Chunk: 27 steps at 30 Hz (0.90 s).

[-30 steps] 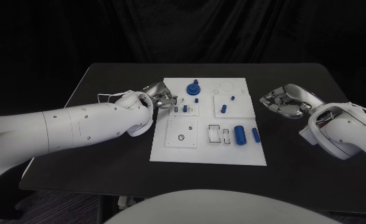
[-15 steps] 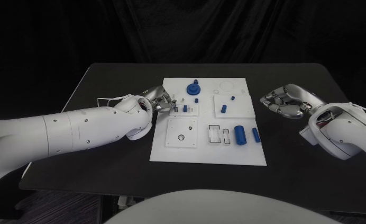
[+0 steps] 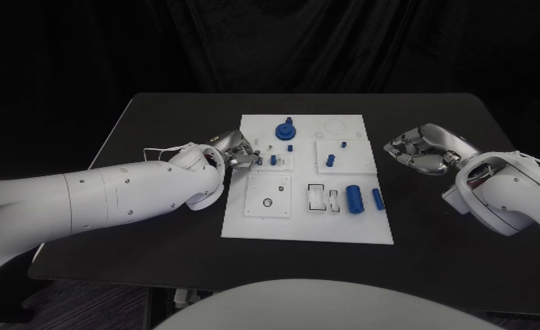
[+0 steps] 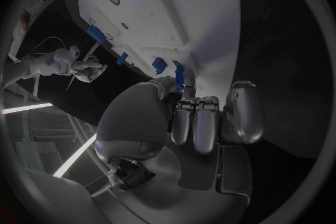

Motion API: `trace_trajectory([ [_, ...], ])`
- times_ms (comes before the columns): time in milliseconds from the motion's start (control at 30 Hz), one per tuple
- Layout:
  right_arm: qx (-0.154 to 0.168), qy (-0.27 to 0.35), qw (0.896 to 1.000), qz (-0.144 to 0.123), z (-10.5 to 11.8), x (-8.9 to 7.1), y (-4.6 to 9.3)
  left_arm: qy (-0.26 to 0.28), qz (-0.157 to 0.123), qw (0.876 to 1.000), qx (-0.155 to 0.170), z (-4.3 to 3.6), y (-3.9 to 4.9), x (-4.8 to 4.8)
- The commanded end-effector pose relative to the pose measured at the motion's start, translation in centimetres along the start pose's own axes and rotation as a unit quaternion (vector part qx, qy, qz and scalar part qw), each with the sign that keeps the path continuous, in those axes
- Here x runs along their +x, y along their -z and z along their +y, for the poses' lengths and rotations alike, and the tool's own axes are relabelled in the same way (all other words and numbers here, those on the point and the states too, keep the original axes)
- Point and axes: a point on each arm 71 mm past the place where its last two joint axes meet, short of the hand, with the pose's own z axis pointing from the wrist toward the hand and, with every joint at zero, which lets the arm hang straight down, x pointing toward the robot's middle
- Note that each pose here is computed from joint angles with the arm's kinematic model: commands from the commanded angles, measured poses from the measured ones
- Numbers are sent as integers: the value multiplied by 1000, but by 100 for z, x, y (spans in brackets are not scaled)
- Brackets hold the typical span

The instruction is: Assemble the parts on the task board

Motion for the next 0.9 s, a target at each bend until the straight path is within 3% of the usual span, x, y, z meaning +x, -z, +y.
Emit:
trace_trajectory([
  [33, 5, 0, 1000, -3, -10, 4, 6, 2, -4, 1000, 13, -21, 12, 14],
  [900, 5, 0, 1000, 0, -8, 25, -3, 2, 2, 1000, 14, -42, 10, 63],
])
